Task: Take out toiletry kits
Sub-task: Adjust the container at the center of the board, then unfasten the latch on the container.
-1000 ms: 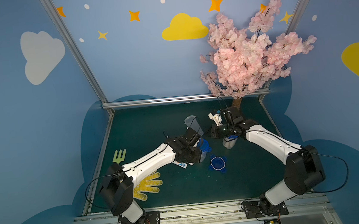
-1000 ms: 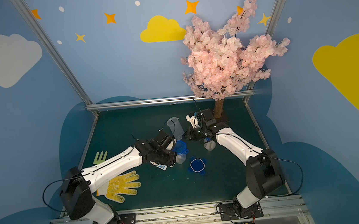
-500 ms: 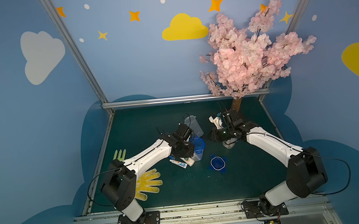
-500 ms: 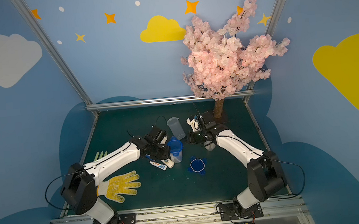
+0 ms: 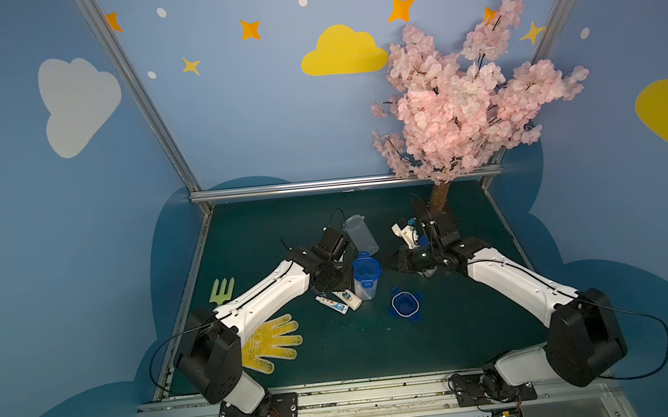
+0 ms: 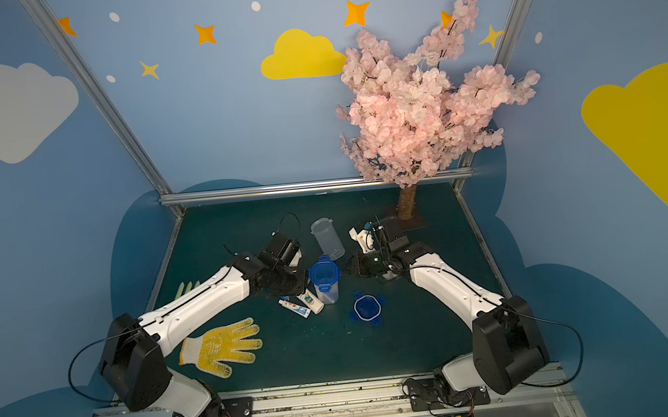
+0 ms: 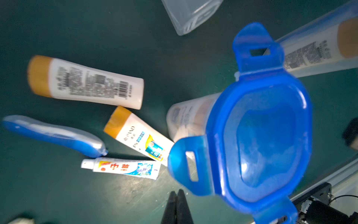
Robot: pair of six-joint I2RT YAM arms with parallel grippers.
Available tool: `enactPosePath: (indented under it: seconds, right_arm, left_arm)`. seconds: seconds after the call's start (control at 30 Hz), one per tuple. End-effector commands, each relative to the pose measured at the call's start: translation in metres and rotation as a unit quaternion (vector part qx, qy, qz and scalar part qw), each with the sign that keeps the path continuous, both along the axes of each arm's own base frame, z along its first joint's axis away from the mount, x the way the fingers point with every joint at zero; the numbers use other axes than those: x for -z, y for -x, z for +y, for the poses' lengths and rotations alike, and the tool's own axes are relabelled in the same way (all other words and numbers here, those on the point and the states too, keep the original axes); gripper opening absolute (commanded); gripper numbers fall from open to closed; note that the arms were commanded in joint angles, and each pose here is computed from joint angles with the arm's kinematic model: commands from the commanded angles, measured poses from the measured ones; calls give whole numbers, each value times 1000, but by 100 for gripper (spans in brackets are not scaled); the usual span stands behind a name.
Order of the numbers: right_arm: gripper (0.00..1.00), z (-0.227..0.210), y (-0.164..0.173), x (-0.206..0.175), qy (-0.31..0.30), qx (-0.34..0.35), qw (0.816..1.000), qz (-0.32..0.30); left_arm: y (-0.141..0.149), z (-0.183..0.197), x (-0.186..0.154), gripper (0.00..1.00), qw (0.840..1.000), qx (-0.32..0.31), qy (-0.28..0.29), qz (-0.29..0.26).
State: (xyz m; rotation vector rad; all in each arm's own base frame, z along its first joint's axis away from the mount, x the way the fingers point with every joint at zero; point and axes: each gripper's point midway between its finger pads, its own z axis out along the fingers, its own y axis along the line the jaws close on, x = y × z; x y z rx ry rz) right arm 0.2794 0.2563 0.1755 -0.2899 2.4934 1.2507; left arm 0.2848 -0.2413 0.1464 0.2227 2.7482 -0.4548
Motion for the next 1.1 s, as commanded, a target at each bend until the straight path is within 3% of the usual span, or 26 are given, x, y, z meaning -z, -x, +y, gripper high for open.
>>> enactPosePath:
  seconds: [0.0, 0.13, 0.4, 0.77, 1.07]
  right_arm:
    - [11, 5, 0, -18, -79, -10, 997, -2]
    - [15, 5, -5, -17, -140, -17, 990, 20]
    - [49, 11, -11, -10, -181, -29, 982, 41]
    - [56, 13, -18, 22, -192, -29, 977, 85]
    - [58, 17, -14, 21, -213, -45, 972, 86]
  left_arm:
    - [-9, 16, -40, 3, 998, -8, -14, -61]
    - [-15, -1, -69, 2, 994, 13, 37, -99]
    - [-18, -62, -47, 2, 992, 66, 92, -51]
    - [-19, -79, -13, 2, 994, 68, 87, -6]
    - [-15, -75, 5, 2, 995, 62, 75, 15]
